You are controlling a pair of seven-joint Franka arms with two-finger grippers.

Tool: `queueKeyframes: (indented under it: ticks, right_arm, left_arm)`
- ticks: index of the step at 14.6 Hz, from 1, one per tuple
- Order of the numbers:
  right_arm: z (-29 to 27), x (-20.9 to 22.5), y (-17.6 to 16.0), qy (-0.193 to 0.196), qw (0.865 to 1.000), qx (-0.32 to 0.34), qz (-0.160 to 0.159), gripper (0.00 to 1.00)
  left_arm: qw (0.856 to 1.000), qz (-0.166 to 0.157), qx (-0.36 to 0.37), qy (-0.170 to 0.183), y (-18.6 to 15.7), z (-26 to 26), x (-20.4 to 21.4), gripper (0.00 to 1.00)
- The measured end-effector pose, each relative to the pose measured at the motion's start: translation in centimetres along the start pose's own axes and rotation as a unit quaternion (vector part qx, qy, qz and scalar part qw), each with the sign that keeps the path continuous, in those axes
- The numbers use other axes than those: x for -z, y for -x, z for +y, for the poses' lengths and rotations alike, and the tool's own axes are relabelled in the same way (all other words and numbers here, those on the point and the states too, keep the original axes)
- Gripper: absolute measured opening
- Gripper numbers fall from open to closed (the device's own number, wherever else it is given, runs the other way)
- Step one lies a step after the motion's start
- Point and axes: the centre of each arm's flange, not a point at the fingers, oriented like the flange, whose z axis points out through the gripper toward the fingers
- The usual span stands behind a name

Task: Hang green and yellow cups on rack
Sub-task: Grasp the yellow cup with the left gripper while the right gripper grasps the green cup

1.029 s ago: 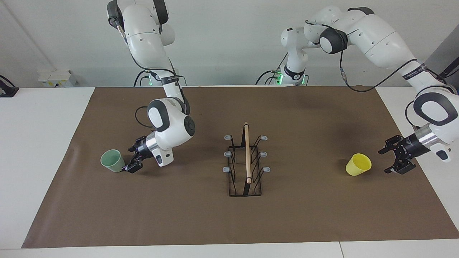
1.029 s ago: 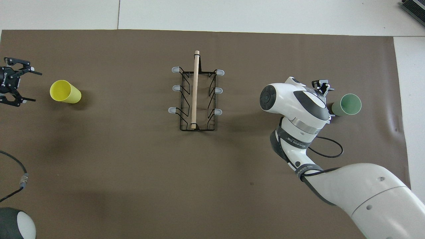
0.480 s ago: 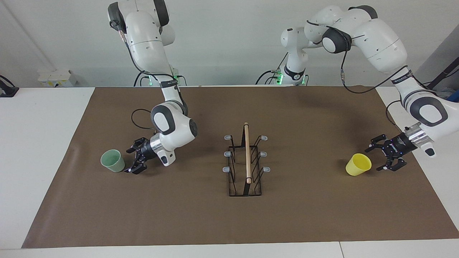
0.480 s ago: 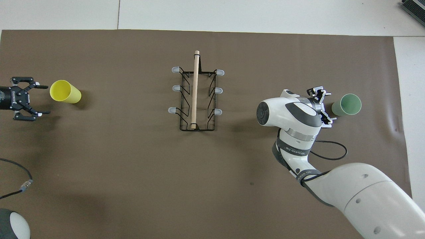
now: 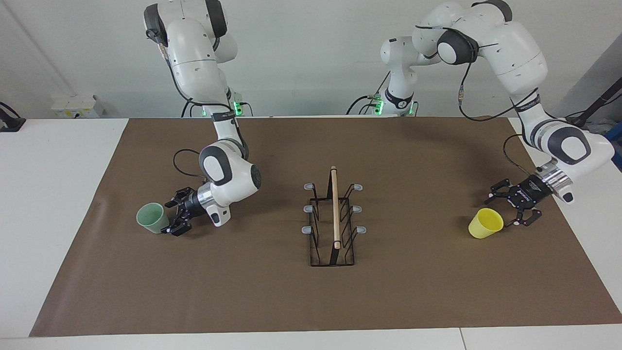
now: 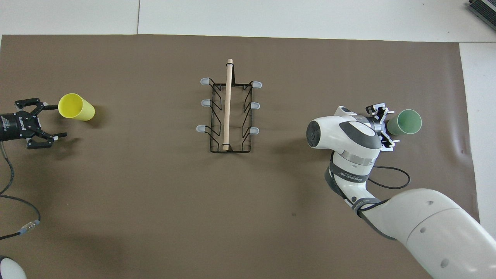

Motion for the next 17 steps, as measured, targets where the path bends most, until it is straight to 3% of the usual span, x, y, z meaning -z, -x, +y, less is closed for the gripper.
queueKeyframes:
  ticks: [9,13,14,16,17]
  right_arm:
    - [-0.4,-2.6,0.3,0.025,1.000,-0.001,-0.010,1.00]
    - [-0.5,-3.5,0.4,0.030,1.000,0.002,-0.006,1.00]
    - [-0.5,-3.5,0.3,0.031,0.999,0.004,-0.006,0.95]
    - [-0.7,-3.4,0.1,0.032,0.999,0.006,-0.006,0.74]
    - [-0.7,-3.3,0.1,0.033,0.999,0.007,-0.007,0.67]
  left_arm:
    - [0.996,-0.052,0.060,0.052,0.3,-1.4,-3.1,1.00]
    - [0.993,-0.060,0.069,0.069,1.1,-1.4,-4.7,1.00]
    - [0.993,-0.061,0.071,0.070,1.2,-1.5,-5.0,1.00]
    - [0.992,-0.069,0.076,0.076,1.4,-1.7,-5.4,1.00]
    - [0.991,-0.071,0.079,0.078,1.5,-1.8,-5.5,1.00]
